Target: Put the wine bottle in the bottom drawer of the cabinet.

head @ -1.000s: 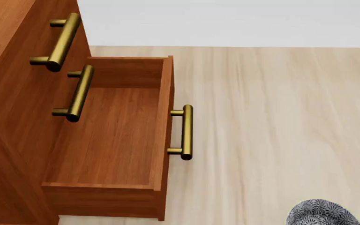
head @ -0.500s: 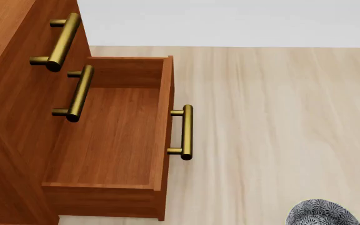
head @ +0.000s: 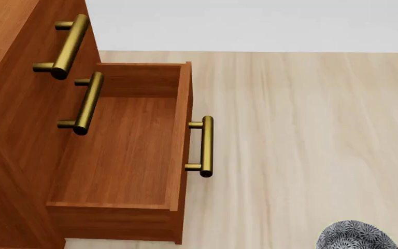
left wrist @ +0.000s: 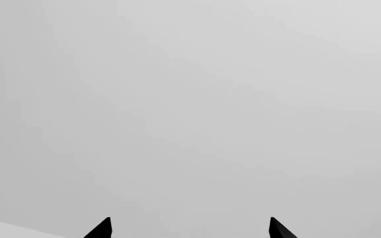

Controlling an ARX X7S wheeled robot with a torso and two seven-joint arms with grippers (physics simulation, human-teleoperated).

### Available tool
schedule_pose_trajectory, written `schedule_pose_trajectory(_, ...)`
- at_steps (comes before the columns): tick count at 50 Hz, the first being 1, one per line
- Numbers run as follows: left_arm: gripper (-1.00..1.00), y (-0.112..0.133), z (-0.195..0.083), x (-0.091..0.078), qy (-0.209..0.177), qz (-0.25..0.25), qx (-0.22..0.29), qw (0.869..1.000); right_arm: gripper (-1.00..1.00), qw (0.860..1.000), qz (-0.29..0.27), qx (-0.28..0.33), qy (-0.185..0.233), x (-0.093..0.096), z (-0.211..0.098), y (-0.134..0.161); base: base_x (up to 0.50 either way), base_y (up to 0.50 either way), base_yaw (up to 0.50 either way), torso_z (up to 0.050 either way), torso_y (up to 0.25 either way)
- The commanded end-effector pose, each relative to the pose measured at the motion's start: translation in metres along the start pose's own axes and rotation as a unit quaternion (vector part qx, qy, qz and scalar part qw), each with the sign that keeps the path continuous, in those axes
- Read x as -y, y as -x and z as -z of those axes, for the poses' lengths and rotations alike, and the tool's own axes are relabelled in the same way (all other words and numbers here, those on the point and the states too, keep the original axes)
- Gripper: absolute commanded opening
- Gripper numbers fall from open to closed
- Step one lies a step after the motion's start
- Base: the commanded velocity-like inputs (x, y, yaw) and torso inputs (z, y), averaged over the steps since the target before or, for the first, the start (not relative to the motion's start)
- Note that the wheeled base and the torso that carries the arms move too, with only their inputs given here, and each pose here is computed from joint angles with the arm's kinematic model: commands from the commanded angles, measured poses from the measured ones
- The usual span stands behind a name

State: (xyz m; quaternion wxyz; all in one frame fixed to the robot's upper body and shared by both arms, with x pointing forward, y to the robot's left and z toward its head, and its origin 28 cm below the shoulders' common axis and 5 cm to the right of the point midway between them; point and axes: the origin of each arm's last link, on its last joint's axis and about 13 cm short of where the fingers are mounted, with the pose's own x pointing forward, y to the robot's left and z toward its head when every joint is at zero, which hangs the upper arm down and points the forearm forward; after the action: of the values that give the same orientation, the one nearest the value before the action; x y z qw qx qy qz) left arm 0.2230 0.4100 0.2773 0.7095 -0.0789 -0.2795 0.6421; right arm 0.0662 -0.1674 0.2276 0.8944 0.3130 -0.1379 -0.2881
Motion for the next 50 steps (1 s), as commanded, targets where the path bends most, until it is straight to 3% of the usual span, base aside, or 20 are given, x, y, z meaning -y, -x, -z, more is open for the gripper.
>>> schedule_pose_trajectory(1, 1.00, 0.002, -0.006, -0.001, -0.001, 0.001, -0.001, 1.000, 1.00, 1.000, 0.029, 0.007, -0.003, 0.009, -0.003, 0.003, 0.00, 0.00, 0.00, 0.000, 0.000)
schedule_pose_trajectory(7, 1.00, 0.003, -0.009, -0.002, -0.002, 0.001, 0.000, 1.000, 1.00, 0.999, 0.044, 0.009, -0.008, 0.014, -0.003, 0.006, 0.00, 0.00, 0.00, 0.000, 0.000)
schedule_pose_trajectory(8, 1.00, 0.003, -0.009, -0.002, -0.002, 0.001, 0.000, 1.000, 1.00, 0.999, 0.044, 0.002, -0.026, 0.015, -0.003, 0.006, 0.00, 0.00, 0.00, 0.000, 0.000)
schedule_pose_trajectory(10, 1.00, 0.003, -0.010, -0.002, -0.003, 0.001, 0.000, 1.000, 1.00, 0.999, 0.049, 0.009, -0.016, 0.016, -0.003, 0.006, 0.00, 0.00, 0.00, 0.000, 0.000)
schedule_pose_trajectory(14, 1.00, 0.003, -0.011, -0.002, -0.005, 0.002, 0.001, 1.000, 1.00, 0.998, 0.054, 0.003, -0.042, 0.020, -0.004, 0.008, 0.00, 0.00, 0.00, 0.000, 0.000)
schedule_pose_trajectory(20, 1.00, 0.003, -0.010, -0.002, -0.005, 0.001, 0.001, 1.000, 1.00, 0.998, 0.061, 0.006, -0.033, 0.022, -0.005, 0.007, 0.00, 0.00, 0.00, 0.000, 0.000)
schedule_pose_trajectory(32, 1.00, 0.002, -0.008, -0.001, -0.004, 0.000, 0.002, 1.000, 1.00, 0.998, 0.059, 0.003, 0.012, 0.022, -0.008, 0.000, 0.00, 0.00, 0.00, 0.000, 0.000)
schedule_pose_trajectory(40, 1.00, 0.001, -0.007, -0.001, -0.004, 0.000, 0.003, 1.000, 1.00, 0.995, 0.048, 0.002, 0.091, 0.016, -0.017, -0.002, 0.00, 0.00, 0.00, 0.000, 0.000)
schedule_pose_trajectory(50, 1.00, 0.001, -0.005, 0.000, -0.004, -0.001, 0.003, 1.000, 1.00, 0.991, 0.046, -0.009, 0.126, 0.013, -0.022, -0.003, 0.00, 0.00, 0.00, 0.000, 0.000)
